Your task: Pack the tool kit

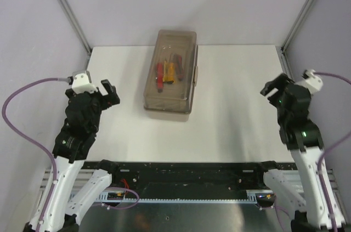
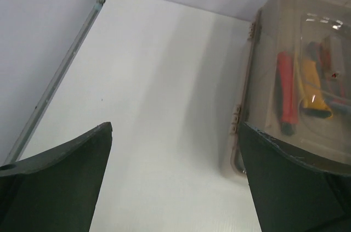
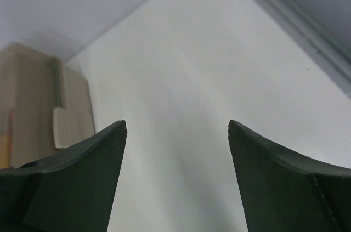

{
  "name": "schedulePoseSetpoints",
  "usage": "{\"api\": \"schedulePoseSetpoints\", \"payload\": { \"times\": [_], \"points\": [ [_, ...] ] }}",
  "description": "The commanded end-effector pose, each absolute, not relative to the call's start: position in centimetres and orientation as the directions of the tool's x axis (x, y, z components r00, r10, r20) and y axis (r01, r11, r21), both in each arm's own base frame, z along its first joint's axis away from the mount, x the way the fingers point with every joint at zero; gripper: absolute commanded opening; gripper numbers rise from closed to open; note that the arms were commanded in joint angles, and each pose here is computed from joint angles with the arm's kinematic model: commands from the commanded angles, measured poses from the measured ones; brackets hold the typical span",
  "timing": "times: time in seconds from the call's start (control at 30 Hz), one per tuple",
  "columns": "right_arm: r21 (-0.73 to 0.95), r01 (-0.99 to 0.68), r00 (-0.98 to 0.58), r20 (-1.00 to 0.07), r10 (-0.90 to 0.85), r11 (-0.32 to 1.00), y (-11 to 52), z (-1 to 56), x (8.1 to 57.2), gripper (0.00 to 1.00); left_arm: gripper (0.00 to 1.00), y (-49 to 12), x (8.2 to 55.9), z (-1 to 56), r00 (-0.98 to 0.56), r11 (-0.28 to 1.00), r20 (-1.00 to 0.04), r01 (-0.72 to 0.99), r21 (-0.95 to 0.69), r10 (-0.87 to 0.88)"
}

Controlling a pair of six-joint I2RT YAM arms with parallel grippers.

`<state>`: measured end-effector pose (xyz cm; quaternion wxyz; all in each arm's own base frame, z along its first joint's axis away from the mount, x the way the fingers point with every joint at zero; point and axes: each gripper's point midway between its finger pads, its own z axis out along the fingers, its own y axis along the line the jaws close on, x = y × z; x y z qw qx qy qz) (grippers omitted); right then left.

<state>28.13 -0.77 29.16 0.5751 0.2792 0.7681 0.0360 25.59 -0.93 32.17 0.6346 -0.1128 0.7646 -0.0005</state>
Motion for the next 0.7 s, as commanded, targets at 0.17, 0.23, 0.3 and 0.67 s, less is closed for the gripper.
{"api": "schedulePoseSetpoints", "payload": {
  "times": [0.17,0.23,0.3,0.67],
  "points": [
    [0.380,0.457,0.054,-0.915,0.401,0.804,-5.8,35.0,17.5,0.80,0.99,-0.7,21.8,30.4,-0.178,0.966,-0.954,-0.146,-0.215,-0.239],
    [0.379,0.472,0.081,-0.918,0.388,0.796,-6.5,35.5,15.9,0.81,1.00,-0.8,21.1,30.5,-0.168,0.965,-0.954,-0.132,-0.228,-0.249],
    [0.385,0.475,0.111,-0.918,0.380,0.792,-7.0,36.1,14.5,0.81,1.00,-0.7,20.4,30.7,-0.155,0.962,-0.953,-0.129,-0.240,-0.258],
    [0.406,0.493,0.150,-0.911,0.384,0.770,-7.8,36.1,12.5,0.82,0.99,0.5,18.1,30.8,-0.120,0.958,-0.956,-0.147,-0.248,-0.266]
  ]
}}
